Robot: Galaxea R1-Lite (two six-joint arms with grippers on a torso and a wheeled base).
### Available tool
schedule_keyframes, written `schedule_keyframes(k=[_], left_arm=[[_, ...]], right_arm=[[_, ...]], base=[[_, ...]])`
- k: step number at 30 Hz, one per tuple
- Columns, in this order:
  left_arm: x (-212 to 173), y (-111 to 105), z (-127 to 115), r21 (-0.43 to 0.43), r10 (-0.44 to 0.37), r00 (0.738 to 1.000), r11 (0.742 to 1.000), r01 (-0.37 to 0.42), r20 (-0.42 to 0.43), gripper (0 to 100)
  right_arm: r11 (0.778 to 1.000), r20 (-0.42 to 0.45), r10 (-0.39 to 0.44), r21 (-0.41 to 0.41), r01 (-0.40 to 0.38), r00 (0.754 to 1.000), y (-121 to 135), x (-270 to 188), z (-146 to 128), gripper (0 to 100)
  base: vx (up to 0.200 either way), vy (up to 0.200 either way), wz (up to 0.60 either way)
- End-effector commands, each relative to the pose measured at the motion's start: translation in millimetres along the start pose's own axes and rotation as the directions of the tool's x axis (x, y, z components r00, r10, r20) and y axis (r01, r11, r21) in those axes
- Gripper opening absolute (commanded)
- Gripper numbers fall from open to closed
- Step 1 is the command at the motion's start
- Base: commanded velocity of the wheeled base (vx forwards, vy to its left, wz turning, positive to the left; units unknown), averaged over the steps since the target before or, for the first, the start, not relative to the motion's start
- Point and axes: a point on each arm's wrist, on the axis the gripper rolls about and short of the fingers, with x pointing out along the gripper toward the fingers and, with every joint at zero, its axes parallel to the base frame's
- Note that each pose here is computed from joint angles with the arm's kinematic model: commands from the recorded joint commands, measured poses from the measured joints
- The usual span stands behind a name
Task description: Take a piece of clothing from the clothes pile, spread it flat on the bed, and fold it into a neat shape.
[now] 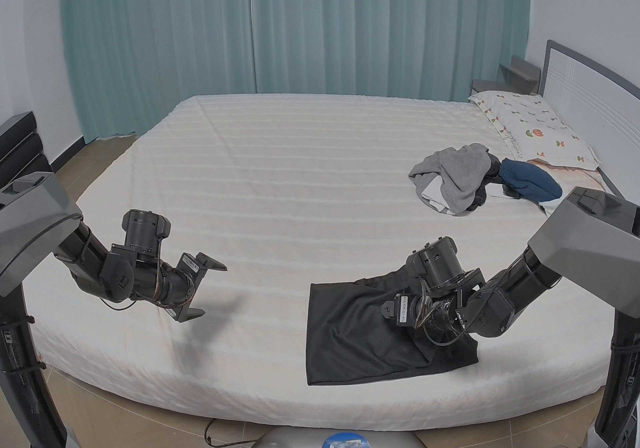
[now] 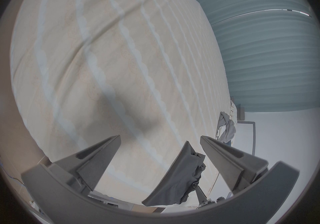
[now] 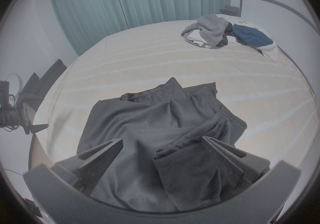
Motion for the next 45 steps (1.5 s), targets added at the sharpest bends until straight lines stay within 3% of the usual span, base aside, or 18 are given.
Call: schedule_keyframes(k=[1,7,17,23,29,39,45], left_arm=[[0,1,0,-0.001,0.002,1.0,1.0,-0.002,-0.001,100],[0,1,0,-0.001,0.002,1.0,1.0,-0.002,0.001,100],[1,1,0,-0.001,0.003,1.0,1.0,-0.003,-0.001,100],[2,1,0,0.001,0.005,1.0,1.0,-0.005,-0.002,100],[1,1,0,-0.001,0.003,1.0,1.0,-0.003,-0.001,100],[2,1,0,0.001,0.005,1.0,1.0,-0.005,0.0,100],[2,1,0,0.0,0.007,1.0,1.0,-0.007,-0.001,100]], right_arm=[[1.0,-0.005,-0.026,-0.008,0.026,1.0,-6,2,-1,100],[0.992,-0.055,-0.108,-0.07,0.104,0.993,-23,1,-17,100],[0.985,-0.092,-0.17,-0.035,0.168,0.981,-75,-31,-19,100],[0.991,-0.142,-0.131,0.01,0.134,0.981,-103,-55,-32,100],[0.987,-0.194,-0.155,-0.005,0.158,0.969,-124,-61,-50,100],[0.982,-0.163,-0.182,0.019,0.187,0.97,-157,-71,-60,100],[0.993,-0.047,-0.068,0.094,0.072,0.997,-154,-82,-42,100]], base=[[0.0,0.0,0.0],[0.0,0.0,0.0],[0.0,0.0,0.0],[0.0,0.0,0.0],[0.0,0.0,0.0],[0.0,0.0,0.0],[0.0,0.0,0.0]])
